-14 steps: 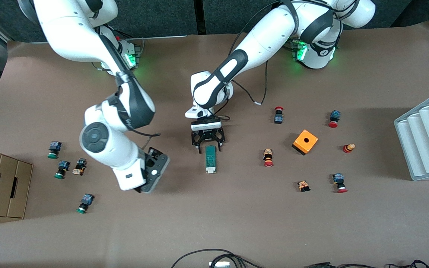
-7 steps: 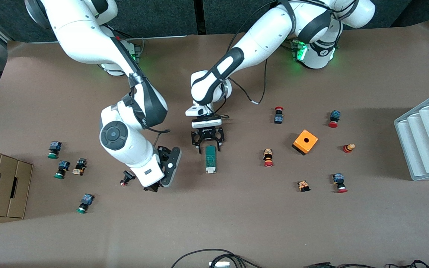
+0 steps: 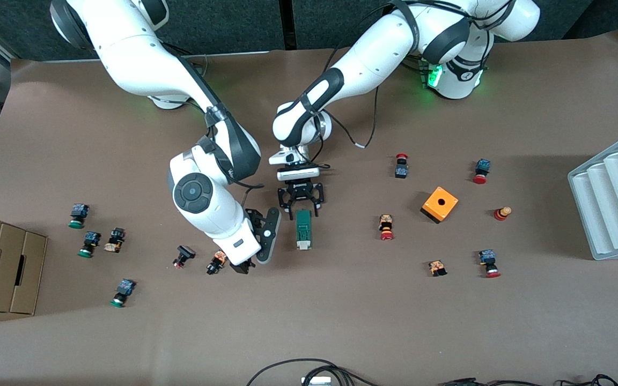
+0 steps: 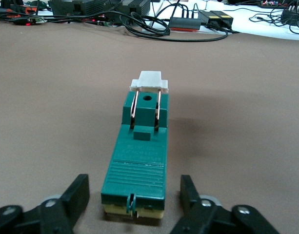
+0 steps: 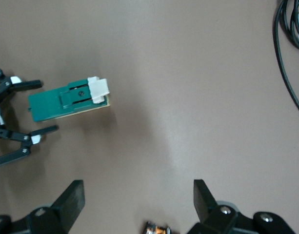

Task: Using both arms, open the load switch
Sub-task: 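Bring the right gripper above the white switch handle, then lower the right gripper and close it on the white handle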

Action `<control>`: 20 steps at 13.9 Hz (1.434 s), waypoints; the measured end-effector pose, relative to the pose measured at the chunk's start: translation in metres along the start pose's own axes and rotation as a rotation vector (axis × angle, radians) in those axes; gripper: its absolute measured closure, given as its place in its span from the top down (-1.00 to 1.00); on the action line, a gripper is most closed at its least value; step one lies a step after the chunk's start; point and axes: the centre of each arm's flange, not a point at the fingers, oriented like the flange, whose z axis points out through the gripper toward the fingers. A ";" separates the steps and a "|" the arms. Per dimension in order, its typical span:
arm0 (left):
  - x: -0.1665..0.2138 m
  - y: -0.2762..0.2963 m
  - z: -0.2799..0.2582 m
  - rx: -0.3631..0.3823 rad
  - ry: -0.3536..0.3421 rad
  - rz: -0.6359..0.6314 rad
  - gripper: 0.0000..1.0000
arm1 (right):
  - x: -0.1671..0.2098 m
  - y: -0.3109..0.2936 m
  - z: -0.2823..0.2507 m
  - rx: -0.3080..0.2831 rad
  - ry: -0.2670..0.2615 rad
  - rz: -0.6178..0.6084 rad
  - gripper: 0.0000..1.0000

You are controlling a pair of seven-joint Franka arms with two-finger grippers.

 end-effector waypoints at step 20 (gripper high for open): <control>-0.032 -0.006 -0.002 -0.043 0.173 0.030 0.37 | 0.047 -0.040 0.083 -0.052 0.040 -0.086 0.98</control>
